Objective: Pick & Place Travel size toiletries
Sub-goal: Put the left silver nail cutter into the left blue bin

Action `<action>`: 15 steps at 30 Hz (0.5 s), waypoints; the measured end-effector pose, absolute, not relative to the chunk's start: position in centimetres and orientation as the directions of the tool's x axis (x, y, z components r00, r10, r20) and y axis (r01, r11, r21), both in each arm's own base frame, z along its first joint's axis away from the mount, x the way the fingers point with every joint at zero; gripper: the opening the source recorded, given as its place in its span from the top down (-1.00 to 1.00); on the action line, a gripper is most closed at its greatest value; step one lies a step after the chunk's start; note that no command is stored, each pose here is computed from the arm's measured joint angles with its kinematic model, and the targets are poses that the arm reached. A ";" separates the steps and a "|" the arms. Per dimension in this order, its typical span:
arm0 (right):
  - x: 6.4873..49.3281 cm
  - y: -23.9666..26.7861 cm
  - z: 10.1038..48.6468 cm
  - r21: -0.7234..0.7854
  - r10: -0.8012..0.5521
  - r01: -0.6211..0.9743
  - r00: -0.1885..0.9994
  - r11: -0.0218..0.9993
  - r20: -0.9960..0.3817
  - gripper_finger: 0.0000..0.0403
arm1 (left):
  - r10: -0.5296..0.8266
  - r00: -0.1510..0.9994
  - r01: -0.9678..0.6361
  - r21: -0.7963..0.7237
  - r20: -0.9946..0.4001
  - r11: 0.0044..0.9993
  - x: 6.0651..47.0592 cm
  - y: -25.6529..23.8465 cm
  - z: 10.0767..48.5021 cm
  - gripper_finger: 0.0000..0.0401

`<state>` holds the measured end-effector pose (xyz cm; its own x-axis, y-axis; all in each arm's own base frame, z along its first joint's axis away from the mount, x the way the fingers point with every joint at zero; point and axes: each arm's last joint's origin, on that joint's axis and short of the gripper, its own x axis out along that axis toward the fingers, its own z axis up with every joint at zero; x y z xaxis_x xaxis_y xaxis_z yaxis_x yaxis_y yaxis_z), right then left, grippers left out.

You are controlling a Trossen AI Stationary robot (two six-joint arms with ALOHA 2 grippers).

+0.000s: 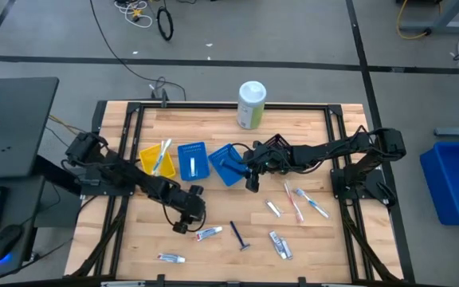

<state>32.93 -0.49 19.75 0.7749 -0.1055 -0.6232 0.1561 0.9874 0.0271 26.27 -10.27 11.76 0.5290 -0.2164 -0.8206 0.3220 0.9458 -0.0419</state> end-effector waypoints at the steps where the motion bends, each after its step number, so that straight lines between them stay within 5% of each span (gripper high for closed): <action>1: 32.9 -0.5 19.7 0.027 -0.105 0.156 0.775 0.987 -0.623 0.10 | -0.215 0.529 0.330 -0.034 -0.821 0.943 26.3 -10.3 11.8 0.27; 8: 32.9 -0.5 19.7 0.027 -0.105 0.156 0.775 0.987 -0.623 0.07 | -0.214 0.538 0.314 -0.042 -0.815 0.949 26.3 -10.2 12.2 0.67; 15: 32.9 -0.5 19.7 0.027 -0.105 0.156 0.775 0.987 -0.623 0.01 | -0.087 0.616 0.252 0.091 -0.783 0.964 27.8 -10.2 17.1 0.63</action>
<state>32.93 -0.49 19.75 0.7749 -0.1054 -0.6232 0.1561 0.9874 0.0271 27.77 -10.16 17.13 0.6158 -0.0870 -0.7831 0.2517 0.9635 0.0909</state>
